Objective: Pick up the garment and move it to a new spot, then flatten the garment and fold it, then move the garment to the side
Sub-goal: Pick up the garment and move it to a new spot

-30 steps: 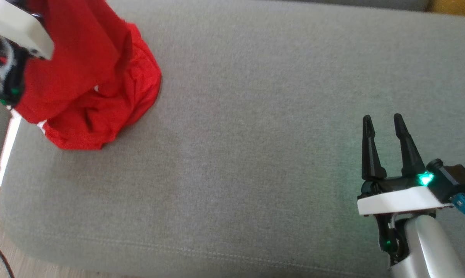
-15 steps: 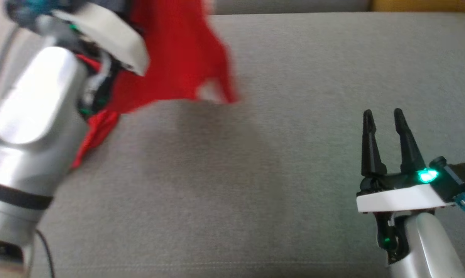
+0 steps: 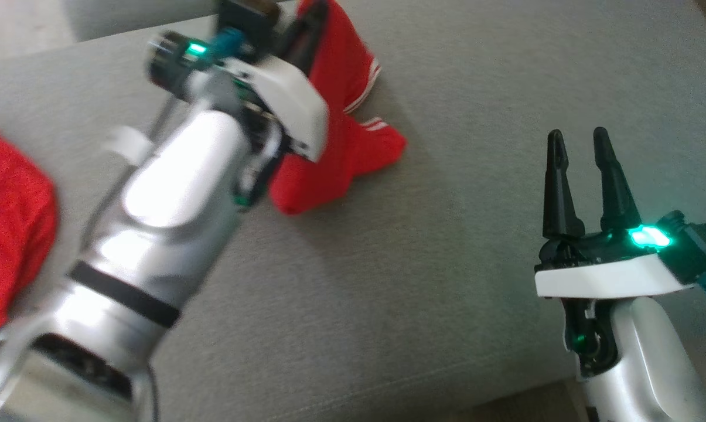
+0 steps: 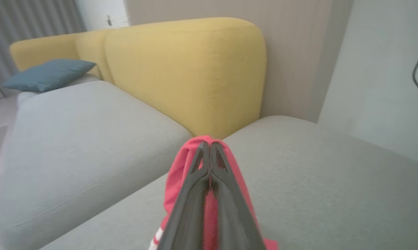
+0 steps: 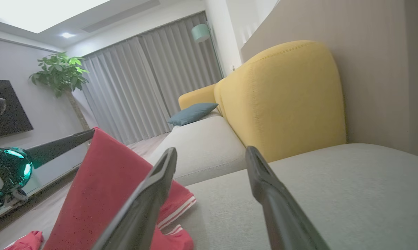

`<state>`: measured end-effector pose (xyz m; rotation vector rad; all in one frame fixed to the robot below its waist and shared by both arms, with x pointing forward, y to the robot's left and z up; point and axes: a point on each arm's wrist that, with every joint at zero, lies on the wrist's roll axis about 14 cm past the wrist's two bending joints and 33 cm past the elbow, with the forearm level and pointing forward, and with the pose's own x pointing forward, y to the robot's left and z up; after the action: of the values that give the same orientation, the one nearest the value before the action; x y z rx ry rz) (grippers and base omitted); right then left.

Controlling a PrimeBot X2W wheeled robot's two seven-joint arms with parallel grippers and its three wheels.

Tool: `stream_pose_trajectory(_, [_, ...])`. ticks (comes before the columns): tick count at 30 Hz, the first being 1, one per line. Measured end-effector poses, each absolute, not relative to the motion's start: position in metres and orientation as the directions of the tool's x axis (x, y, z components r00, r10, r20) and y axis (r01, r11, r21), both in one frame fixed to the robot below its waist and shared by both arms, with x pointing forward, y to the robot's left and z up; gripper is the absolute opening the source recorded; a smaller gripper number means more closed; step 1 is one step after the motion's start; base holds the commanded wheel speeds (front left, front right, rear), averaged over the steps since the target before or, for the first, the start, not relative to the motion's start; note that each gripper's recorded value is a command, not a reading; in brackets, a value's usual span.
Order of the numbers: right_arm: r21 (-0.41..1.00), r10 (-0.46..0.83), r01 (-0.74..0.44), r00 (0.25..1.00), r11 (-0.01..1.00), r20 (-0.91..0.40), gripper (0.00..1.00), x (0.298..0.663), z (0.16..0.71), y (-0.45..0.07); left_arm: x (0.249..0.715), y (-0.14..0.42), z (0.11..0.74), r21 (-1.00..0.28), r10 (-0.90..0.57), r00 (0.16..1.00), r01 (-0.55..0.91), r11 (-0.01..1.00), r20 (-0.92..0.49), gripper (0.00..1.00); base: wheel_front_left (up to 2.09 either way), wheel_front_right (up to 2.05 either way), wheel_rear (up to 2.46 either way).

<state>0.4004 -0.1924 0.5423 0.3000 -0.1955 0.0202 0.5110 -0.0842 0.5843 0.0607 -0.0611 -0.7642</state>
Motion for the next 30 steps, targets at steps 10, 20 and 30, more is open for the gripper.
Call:
stream_pose_trajectory(10, [0.288, -0.087, 0.030, 0.979, 0.957, 0.185, 1.00, 0.389, 0.541, -0.219, 0.476, -0.144, 0.560, 0.017, -0.798, 0.602, 0.798, 0.602, 0.023, 1.00, 0.00, 0.00, 0.00])
stream_pose_trajectory(20, [0.273, -0.020, -0.038, 0.978, 0.961, 0.207, 1.00, 0.402, 0.545, -0.196, 0.509, -0.055, 0.581, 0.061, -0.638, 0.764, 0.635, 0.770, 0.098, 1.00, 0.00, 0.00, 0.00])
stream_pose_trajectory(30, [0.240, 0.087, -0.130, 0.980, 0.962, 0.180, 1.00, 0.406, 0.535, -0.159, 0.470, 0.068, 0.534, 0.053, -0.421, 0.907, 0.419, 0.906, 0.018, 1.00, 0.00, 0.00, 0.00])
